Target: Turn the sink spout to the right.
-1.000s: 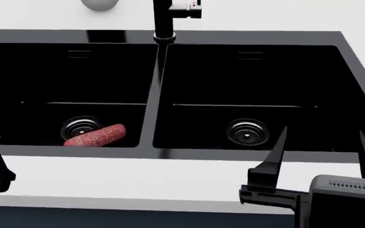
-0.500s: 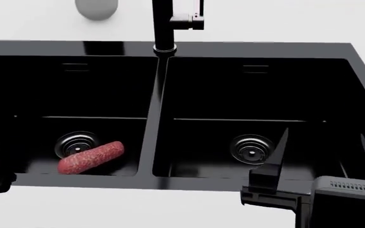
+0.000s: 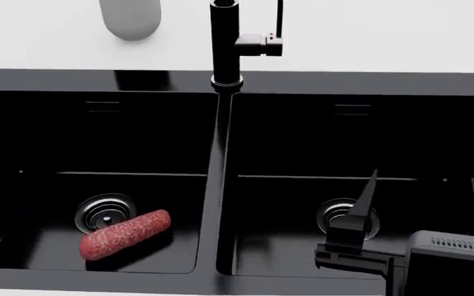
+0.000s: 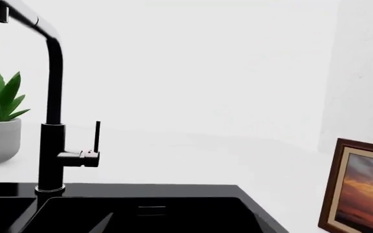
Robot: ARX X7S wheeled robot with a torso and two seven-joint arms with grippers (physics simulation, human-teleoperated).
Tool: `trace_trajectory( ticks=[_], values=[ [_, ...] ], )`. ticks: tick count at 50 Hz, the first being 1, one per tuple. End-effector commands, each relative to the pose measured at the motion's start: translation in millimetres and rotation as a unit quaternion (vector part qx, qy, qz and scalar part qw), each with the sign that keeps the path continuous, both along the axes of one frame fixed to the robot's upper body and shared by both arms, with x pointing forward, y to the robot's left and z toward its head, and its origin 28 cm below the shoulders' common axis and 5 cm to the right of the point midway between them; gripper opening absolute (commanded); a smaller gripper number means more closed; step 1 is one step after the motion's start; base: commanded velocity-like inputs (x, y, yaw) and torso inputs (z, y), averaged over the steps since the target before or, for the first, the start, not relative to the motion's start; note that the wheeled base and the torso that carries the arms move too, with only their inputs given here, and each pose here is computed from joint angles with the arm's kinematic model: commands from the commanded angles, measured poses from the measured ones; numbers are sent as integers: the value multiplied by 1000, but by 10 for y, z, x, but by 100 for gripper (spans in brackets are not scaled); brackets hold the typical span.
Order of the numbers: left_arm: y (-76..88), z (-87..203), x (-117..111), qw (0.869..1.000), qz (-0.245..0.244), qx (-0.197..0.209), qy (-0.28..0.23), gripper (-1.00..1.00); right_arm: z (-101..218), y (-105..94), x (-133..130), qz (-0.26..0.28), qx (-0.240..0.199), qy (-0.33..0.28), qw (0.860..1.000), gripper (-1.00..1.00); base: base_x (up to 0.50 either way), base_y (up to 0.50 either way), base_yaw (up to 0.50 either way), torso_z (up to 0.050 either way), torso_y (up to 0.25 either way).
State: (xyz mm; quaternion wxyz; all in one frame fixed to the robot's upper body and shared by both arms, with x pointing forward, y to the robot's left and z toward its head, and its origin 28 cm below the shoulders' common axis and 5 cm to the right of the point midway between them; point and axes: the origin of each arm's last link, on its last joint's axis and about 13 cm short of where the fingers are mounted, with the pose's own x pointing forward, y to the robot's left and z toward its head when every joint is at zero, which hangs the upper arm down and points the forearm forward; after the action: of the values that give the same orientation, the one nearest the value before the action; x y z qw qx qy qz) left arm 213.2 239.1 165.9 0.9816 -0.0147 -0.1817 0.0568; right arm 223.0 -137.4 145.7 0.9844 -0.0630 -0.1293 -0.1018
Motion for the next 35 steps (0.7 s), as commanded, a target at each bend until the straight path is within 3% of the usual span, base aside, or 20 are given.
trace_trajectory(
  ticks=[1, 35],
  values=[
    [-2, -19, 5, 1000, 1, 4, 2, 100, -28, -8, -5, -4, 3, 2, 1000, 100, 195, 145, 0, 0, 0],
    [-10, -7, 6, 1000, -4, 3, 2, 100, -29, -10, -1, -6, 2, 4, 1000, 100, 126, 33, 0, 0, 0]
  ],
)
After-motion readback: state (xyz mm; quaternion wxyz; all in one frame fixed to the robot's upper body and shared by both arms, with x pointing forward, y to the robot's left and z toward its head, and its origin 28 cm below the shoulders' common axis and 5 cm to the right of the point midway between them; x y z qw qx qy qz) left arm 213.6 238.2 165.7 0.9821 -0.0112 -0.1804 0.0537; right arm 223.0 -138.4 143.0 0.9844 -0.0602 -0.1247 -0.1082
